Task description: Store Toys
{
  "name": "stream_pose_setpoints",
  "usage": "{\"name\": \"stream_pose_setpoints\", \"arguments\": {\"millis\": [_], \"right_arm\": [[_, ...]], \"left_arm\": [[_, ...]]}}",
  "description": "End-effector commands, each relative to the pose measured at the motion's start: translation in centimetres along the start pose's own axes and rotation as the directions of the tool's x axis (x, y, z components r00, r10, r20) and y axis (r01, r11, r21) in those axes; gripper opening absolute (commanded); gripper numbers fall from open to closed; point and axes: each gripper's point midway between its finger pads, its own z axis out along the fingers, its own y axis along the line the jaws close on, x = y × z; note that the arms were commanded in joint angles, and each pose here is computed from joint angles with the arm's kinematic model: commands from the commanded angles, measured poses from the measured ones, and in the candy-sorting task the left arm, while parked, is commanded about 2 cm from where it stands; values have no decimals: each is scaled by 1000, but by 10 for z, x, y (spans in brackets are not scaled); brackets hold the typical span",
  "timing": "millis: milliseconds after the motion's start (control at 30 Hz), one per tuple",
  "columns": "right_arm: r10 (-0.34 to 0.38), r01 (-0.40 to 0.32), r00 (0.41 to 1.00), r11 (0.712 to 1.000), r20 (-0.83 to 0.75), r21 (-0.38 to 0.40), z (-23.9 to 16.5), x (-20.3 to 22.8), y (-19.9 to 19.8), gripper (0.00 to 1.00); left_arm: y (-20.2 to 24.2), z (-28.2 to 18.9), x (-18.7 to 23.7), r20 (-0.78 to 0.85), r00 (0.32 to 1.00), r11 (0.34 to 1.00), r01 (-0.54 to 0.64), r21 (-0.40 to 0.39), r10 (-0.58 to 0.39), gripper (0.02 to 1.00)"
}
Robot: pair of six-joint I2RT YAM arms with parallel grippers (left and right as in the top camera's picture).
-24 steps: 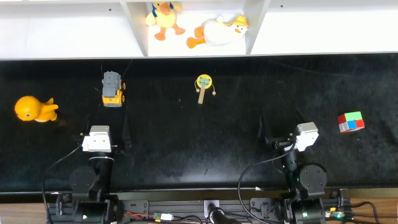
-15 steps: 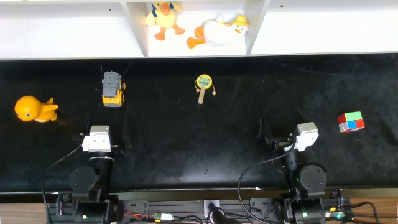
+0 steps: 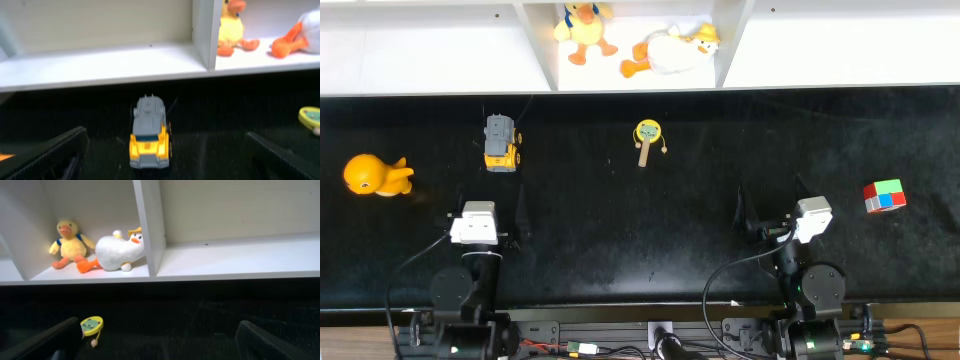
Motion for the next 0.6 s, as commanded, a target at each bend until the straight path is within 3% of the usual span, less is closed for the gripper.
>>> {"name": "stream_pose_setpoints", "arguments": {"millis": [33, 267, 500, 600], "right_arm": [[4, -4, 1000, 1000, -4, -12, 0, 4, 2, 991], [4, -4, 1000, 1000, -4, -12, 0, 4, 2, 993], [4, -4, 1000, 1000, -4, -11, 0, 4, 2, 996], [4, -4, 1000, 1000, -4, -11, 0, 4, 2, 996]], "left_arm": [[16, -10, -64, 27, 997, 996, 72, -59, -71, 996], [30, -16, -89, -242, 965, 989, 75, -127, -104, 996], [64, -22, -100, -546, 820, 969, 39, -246, -172, 996], [85, -10, -106, -633, 762, 973, -13, -232, -140, 996]]}}
